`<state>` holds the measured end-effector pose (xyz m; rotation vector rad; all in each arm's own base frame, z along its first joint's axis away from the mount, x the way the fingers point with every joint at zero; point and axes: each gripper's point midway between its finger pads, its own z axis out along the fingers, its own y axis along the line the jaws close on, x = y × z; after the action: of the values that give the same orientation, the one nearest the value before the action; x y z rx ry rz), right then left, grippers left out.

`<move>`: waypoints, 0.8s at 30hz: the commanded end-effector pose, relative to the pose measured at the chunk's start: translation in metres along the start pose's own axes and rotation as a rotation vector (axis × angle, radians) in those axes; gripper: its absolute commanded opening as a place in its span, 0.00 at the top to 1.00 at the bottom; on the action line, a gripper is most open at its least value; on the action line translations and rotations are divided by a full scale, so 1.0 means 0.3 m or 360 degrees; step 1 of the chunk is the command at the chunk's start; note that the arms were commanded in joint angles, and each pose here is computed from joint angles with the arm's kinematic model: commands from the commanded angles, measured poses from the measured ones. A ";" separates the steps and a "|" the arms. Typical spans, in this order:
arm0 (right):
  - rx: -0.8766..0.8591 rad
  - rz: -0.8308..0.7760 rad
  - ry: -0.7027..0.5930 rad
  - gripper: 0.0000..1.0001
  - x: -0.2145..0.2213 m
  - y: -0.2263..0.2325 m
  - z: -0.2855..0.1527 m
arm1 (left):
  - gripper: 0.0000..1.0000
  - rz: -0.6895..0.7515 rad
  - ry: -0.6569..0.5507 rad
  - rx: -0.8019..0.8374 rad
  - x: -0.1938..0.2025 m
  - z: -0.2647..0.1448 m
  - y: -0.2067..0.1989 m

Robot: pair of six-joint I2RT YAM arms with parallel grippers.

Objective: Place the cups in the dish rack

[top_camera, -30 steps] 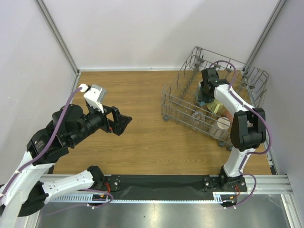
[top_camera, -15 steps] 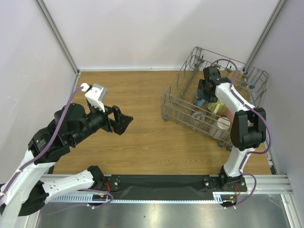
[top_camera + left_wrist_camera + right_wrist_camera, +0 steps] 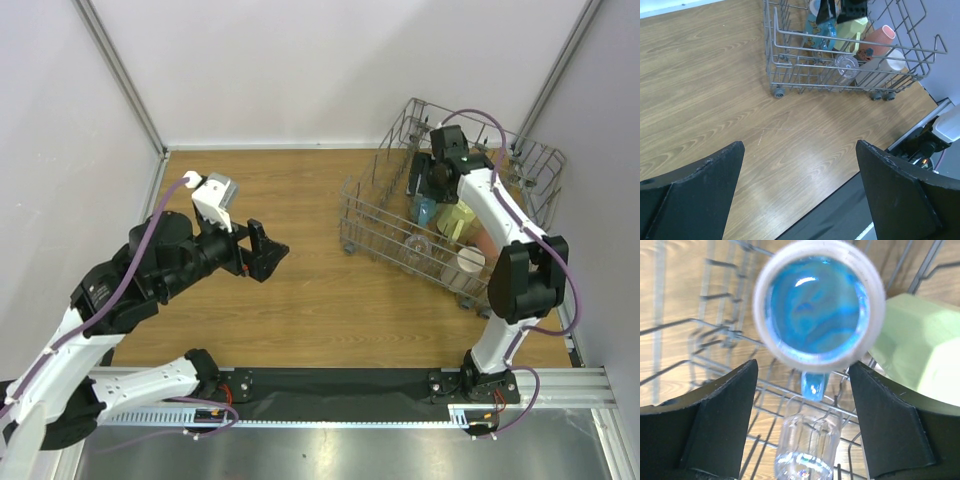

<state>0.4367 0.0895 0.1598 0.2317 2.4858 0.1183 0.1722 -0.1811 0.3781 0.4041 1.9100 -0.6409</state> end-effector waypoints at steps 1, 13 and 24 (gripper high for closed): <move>-0.0123 0.0015 -0.0182 0.20 -0.117 0.051 -0.145 | 0.00 -0.0051 -0.0090 0.0072 -0.071 -0.002 -0.039; -0.0159 0.0010 -0.0283 0.17 -0.145 0.042 -0.294 | 0.00 -0.0109 -0.0042 0.0129 -0.068 0.029 -0.077; -0.0249 0.0009 -0.0424 0.13 -0.145 0.015 -0.512 | 0.00 -0.0271 -0.0022 0.0211 -0.077 0.073 -0.130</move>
<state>0.3965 0.0880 0.2769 0.1999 2.2659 0.2537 0.1758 -0.2163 0.3803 0.3789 1.9568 -0.7843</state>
